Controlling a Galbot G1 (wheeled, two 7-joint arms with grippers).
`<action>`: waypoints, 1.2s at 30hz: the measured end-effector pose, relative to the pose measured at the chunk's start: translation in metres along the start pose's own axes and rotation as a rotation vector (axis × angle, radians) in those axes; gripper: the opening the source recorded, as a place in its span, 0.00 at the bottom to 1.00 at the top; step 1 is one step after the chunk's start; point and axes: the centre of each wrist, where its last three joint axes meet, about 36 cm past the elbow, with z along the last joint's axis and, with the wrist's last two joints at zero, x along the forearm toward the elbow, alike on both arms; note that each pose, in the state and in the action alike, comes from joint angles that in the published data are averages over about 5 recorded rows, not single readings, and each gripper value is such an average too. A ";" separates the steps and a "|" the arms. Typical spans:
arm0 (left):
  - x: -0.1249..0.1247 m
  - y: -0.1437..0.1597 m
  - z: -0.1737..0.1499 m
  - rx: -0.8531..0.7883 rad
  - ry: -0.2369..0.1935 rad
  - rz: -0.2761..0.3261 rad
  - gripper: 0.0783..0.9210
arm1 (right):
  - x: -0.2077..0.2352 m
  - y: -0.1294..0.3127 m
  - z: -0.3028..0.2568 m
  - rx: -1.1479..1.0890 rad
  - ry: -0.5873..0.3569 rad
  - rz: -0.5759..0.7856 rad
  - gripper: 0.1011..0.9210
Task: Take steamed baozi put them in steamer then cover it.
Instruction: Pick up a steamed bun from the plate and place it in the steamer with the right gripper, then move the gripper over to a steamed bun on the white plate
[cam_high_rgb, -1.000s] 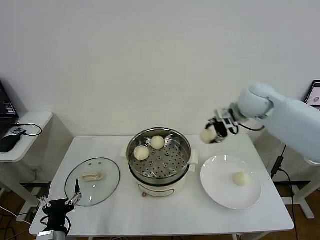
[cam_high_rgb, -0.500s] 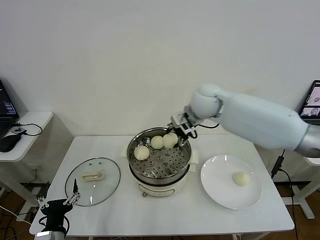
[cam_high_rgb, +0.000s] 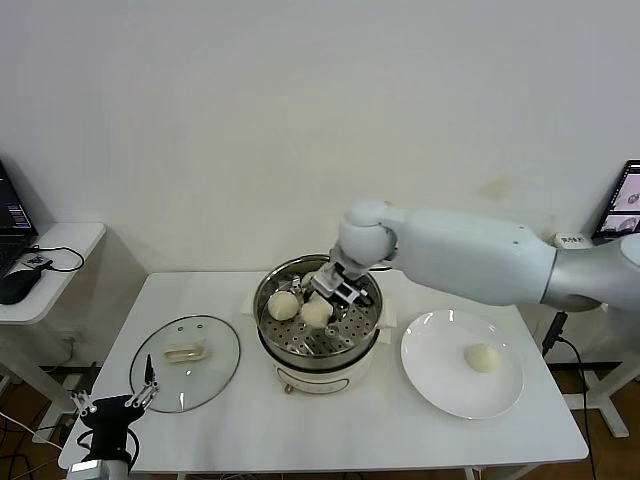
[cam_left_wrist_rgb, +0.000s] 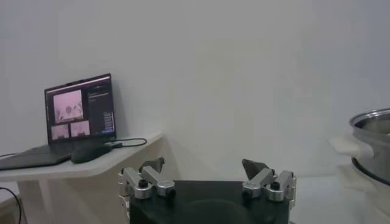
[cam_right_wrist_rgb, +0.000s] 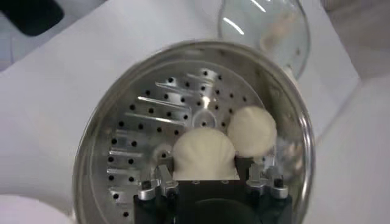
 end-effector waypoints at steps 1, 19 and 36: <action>0.000 0.000 0.000 0.000 0.000 -0.001 0.88 | -0.003 0.000 -0.002 0.014 -0.003 -0.005 0.65; 0.001 -0.001 0.000 0.005 -0.002 -0.003 0.88 | -0.015 0.001 -0.008 0.089 -0.030 -0.017 0.86; -0.002 0.003 -0.009 -0.006 -0.025 0.008 0.88 | 0.074 0.032 0.037 -0.194 0.031 0.094 0.88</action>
